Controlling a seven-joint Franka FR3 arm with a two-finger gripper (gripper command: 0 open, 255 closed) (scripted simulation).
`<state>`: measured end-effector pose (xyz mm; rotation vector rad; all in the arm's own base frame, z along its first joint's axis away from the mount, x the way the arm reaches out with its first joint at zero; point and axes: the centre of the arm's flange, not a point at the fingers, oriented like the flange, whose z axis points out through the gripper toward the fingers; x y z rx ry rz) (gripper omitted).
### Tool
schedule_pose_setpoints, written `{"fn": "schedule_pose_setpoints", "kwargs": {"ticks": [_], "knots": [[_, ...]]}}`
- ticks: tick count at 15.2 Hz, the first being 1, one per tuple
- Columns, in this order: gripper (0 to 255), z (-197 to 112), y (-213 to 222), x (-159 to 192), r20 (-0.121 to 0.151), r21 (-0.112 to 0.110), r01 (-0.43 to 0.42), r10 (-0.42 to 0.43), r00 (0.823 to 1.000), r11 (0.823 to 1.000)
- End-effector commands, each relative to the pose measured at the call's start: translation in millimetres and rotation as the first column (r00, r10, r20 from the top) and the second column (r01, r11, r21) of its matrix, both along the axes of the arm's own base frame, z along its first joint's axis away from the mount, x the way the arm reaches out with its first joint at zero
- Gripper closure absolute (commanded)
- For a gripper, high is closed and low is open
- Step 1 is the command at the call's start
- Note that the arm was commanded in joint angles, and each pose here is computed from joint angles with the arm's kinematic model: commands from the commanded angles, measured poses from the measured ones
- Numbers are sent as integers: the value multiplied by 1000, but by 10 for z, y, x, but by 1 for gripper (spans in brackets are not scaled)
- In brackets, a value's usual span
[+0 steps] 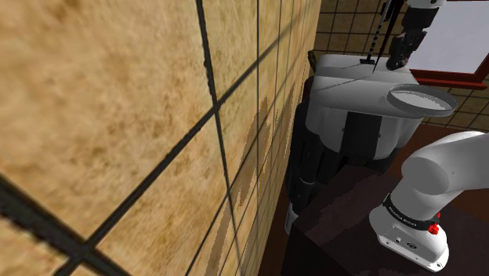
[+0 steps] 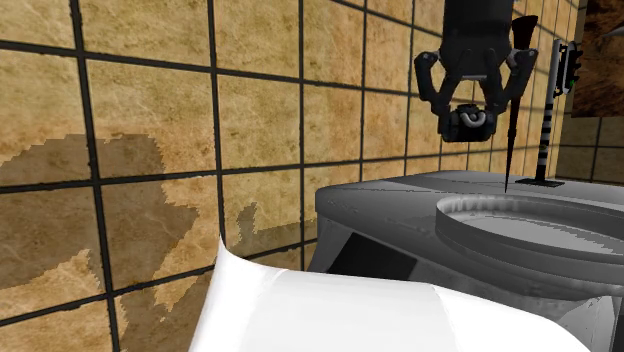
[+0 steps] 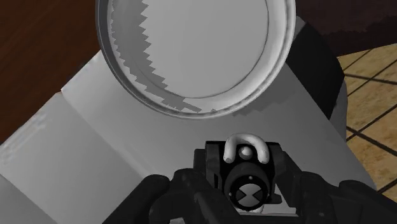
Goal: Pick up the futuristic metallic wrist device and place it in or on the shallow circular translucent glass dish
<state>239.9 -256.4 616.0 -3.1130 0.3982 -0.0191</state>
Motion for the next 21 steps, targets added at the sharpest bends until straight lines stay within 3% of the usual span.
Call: {"fn": "schedule_pose_setpoints", "kwargs": {"ticks": [1, 8, 21], "knots": [[255, -24, -18, -261, -1, 0, -1, 1, 1000, 1000], [255, -34, -84, -1112, -1, 0, -1, 1, 1000, 1000], [255, -706, -84, -1112, -1, 0, -1, 1, 1000, 1000]]}}
